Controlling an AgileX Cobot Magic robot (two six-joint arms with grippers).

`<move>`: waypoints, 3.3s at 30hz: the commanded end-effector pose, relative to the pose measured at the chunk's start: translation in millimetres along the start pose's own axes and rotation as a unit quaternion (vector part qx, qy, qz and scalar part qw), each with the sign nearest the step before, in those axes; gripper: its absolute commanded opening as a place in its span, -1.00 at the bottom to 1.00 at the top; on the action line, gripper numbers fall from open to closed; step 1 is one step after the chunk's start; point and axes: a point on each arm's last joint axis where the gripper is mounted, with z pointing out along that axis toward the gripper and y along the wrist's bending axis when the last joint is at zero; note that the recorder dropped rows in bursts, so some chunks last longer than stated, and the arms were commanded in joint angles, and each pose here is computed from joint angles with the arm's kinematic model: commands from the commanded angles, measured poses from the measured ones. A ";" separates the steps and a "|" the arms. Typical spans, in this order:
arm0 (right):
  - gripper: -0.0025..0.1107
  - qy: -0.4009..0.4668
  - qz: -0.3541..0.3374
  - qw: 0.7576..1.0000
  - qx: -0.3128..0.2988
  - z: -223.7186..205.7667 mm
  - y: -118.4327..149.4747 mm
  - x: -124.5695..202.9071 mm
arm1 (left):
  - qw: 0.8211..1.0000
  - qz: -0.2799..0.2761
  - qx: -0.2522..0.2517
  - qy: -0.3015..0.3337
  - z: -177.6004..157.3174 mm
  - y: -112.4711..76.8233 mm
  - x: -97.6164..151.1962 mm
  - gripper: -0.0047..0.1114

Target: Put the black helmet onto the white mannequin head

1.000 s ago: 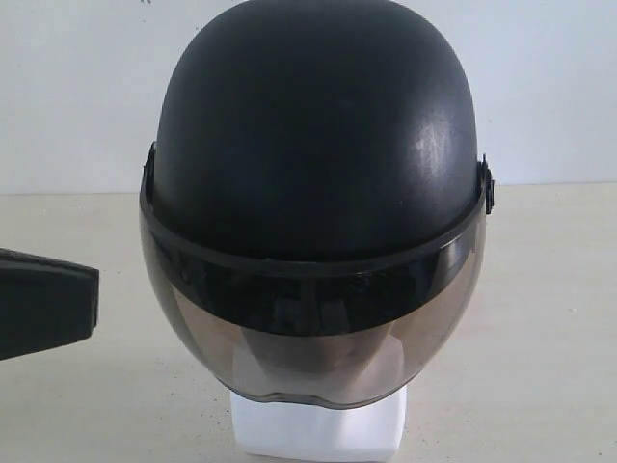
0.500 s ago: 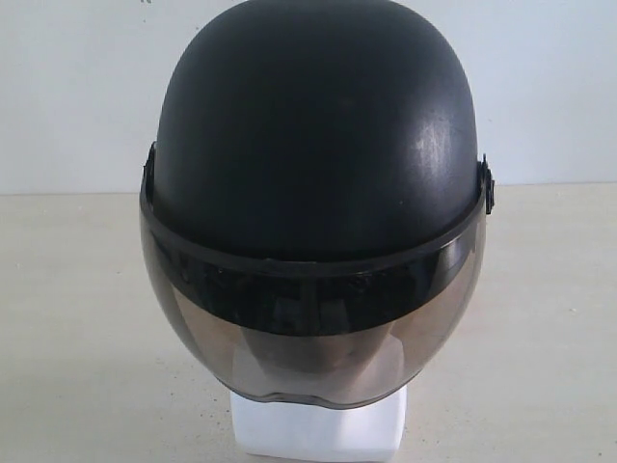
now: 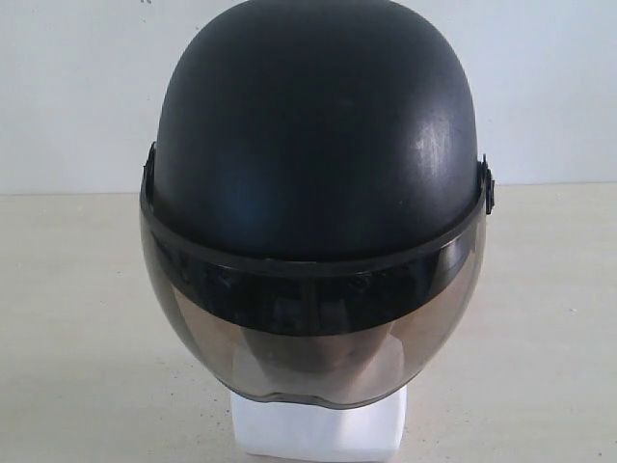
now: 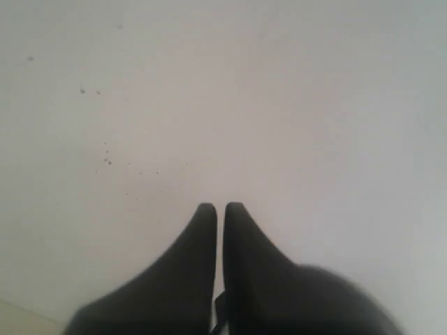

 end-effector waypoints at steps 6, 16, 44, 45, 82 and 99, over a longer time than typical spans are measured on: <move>-0.96 -0.006 -0.003 1.000 0.000 -2.2 0.2 0.1 | 0.927 -0.364 -0.084 -0.033 -7.9 19.3 4.3 -0.84; -0.96 -0.006 -0.001 1.000 -0.002 -2.2 0.6 0.2 | 0.988 -0.085 -0.095 0.083 -8.1 30.3 36.9 -0.84; -0.96 -0.008 -0.002 1.000 -0.002 -2.2 0.7 -0.2 | 0.926 0.236 -0.108 0.275 -26.1 76.5 108.1 -0.84; -0.96 -0.008 -0.002 1.000 -0.002 -2.2 0.7 -0.2 | 0.926 0.236 -0.108 0.275 -26.1 76.5 108.1 -0.84; -0.96 -0.080 -0.013 0.996 0.039 -18.4 -9.6 0.4 | 0.925 0.239 -0.107 0.274 -25.9 76.4 108.0 -0.84; -0.96 -0.609 0.072 0.781 0.123 15.9 -58.8 117.3 | 0.925 0.239 -0.107 0.274 -25.9 76.4 108.0 -0.84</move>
